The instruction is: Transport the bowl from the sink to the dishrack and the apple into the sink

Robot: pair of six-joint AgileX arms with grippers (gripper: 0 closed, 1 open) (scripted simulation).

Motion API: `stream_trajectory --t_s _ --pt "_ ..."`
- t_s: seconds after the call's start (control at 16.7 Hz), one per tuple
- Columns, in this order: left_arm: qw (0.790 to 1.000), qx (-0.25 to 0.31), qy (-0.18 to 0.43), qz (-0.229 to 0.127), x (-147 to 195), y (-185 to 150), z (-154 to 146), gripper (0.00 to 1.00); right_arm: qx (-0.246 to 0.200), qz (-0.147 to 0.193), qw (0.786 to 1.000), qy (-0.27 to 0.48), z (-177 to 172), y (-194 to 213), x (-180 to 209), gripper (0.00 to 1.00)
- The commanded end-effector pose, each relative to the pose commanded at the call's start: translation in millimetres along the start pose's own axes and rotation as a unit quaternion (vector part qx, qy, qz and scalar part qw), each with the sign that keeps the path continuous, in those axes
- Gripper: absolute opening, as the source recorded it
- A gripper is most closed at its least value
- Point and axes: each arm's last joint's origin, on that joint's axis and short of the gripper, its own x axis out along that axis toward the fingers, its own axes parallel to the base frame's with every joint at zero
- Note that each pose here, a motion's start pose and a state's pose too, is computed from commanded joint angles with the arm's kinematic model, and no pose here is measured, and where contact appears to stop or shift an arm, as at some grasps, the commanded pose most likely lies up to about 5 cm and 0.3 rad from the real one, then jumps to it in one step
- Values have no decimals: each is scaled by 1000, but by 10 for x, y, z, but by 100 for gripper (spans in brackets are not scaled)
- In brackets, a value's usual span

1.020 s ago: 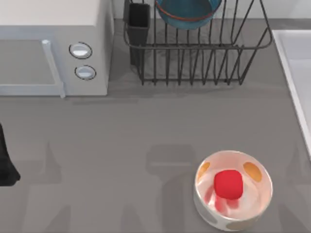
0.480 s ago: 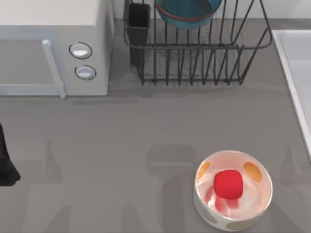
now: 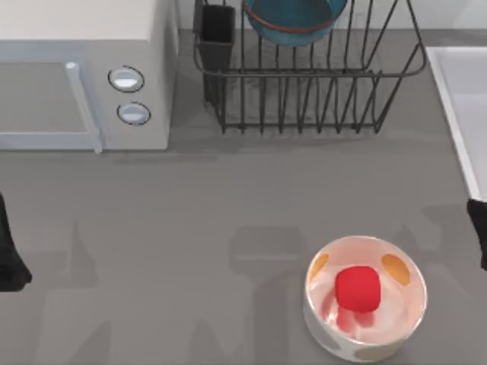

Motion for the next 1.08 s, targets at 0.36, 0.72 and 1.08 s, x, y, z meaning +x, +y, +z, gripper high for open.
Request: stream_trajectory --t_s 0.36,0.72,1.08 --pt "1000 0 0 0 0 0 0 100 70 -55 978 187 322 256 460 100" --pt "1000 0 0 0 0 0 0 100 70 -112 915 382 383 831 1151 100" --pt "1000 0 0 0 0 0 0 100 31 -138 879 455 267 1289 1382 100"
